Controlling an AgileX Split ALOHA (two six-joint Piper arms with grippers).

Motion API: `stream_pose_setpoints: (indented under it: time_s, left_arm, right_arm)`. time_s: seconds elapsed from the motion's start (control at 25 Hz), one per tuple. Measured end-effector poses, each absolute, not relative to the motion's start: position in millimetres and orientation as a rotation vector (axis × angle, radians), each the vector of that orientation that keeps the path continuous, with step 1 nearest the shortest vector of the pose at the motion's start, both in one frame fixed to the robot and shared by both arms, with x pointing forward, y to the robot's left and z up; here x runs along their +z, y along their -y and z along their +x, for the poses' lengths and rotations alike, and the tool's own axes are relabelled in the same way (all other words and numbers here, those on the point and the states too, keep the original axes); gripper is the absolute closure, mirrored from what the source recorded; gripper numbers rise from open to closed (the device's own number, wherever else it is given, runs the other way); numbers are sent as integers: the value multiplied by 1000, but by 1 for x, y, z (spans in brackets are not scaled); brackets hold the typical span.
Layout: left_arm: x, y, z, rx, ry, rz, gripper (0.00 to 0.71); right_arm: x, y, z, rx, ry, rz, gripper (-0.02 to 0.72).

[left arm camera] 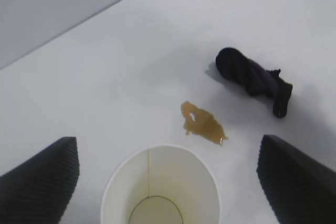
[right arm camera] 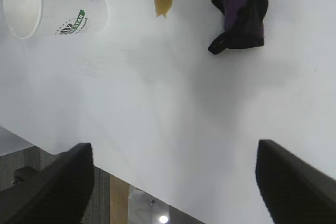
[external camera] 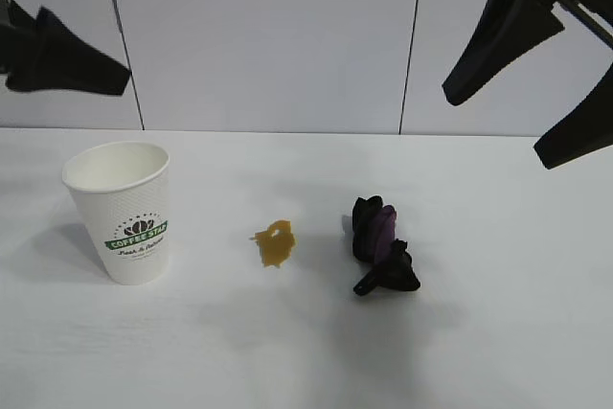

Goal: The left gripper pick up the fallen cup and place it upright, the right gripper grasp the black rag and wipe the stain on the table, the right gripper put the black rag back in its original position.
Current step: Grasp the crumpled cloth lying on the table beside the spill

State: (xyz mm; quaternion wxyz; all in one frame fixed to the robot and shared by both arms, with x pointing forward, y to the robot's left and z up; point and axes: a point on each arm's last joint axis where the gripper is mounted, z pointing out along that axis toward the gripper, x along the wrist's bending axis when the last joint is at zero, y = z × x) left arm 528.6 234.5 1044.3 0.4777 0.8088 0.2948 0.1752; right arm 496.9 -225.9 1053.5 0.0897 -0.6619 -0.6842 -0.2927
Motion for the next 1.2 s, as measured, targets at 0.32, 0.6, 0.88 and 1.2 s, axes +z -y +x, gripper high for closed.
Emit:
stream_pose_setpoints:
  time_s: [0.32,0.6,0.88,1.2]
  left_arm:
    - [1143,-241,456,640,-771,1689,46]
    - [1199,-250,363,905,-666,1511,46]
    - [1207,-259,273,1018,-676,1424,46]
    - [1167,-282,228,983,-1124,1561,68]
  right_arm:
    - [1054,226,497,-871,2035,-1969,126]
    - [1054,226,497,-871,2034,-1968,126]
    - [1054,226,497,-871,2034,-1968,126]
    - [1054,226,497,-873,2031,-1968,126]
